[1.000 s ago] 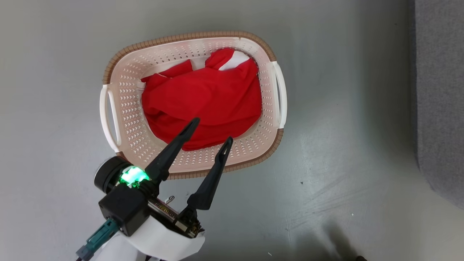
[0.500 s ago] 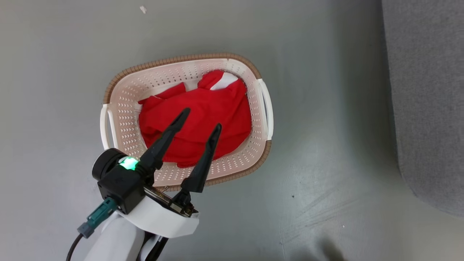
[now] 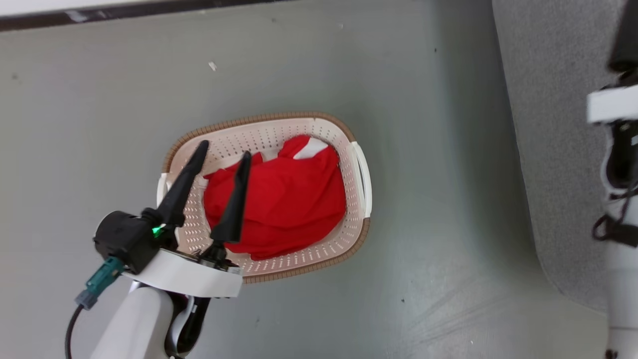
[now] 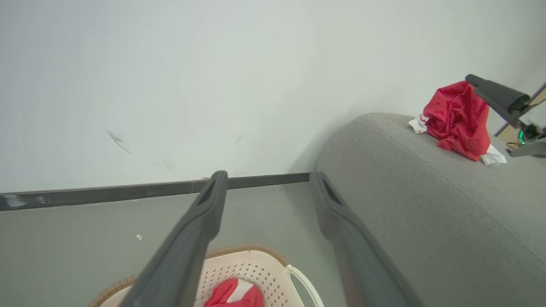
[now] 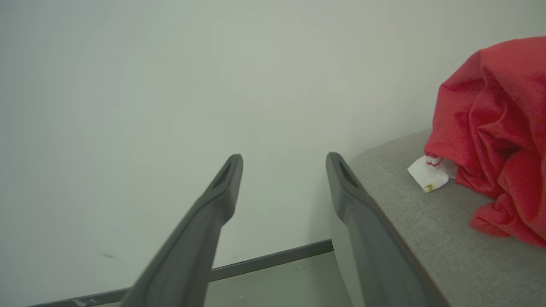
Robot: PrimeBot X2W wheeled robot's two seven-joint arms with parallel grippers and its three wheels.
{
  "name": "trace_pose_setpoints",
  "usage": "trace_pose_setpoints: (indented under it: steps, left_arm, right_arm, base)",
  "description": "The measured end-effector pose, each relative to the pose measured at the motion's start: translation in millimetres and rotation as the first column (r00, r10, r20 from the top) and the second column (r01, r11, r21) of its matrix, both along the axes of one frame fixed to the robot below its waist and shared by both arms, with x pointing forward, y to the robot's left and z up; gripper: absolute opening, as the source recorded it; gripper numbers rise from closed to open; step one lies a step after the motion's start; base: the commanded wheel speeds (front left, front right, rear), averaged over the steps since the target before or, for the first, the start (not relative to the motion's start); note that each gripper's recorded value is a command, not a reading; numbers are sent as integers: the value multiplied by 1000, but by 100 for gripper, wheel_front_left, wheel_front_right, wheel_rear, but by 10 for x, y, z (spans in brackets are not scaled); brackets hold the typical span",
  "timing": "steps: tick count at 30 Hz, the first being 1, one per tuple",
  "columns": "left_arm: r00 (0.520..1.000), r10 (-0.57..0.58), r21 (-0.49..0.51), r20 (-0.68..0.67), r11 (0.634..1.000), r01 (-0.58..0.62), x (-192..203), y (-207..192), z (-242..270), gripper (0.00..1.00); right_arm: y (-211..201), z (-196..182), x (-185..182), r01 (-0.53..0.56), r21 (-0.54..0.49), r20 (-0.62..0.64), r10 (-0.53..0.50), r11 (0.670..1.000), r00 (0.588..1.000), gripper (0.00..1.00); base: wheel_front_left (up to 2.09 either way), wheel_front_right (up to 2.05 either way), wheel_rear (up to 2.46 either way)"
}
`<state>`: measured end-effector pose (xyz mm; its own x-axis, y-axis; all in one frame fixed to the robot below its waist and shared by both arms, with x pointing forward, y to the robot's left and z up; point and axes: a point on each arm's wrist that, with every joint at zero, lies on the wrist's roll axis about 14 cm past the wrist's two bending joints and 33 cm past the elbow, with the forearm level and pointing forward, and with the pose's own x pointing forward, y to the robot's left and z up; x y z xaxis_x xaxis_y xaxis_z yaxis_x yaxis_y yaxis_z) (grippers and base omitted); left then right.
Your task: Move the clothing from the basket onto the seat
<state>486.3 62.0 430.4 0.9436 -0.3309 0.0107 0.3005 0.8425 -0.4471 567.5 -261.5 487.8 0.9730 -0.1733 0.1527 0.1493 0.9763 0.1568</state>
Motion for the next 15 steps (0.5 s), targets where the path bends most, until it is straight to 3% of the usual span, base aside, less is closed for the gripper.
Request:
trace_pose_setpoints:
  steps: [15]
  left_arm:
    - [969, 246, 35, 21, 968, -247, -180, 759, 333, 100]
  right_arm:
    - [824, -53, -553, -231, -45, -91, 226, 972, 970, 100]
  base:
    - [0, 0, 0]
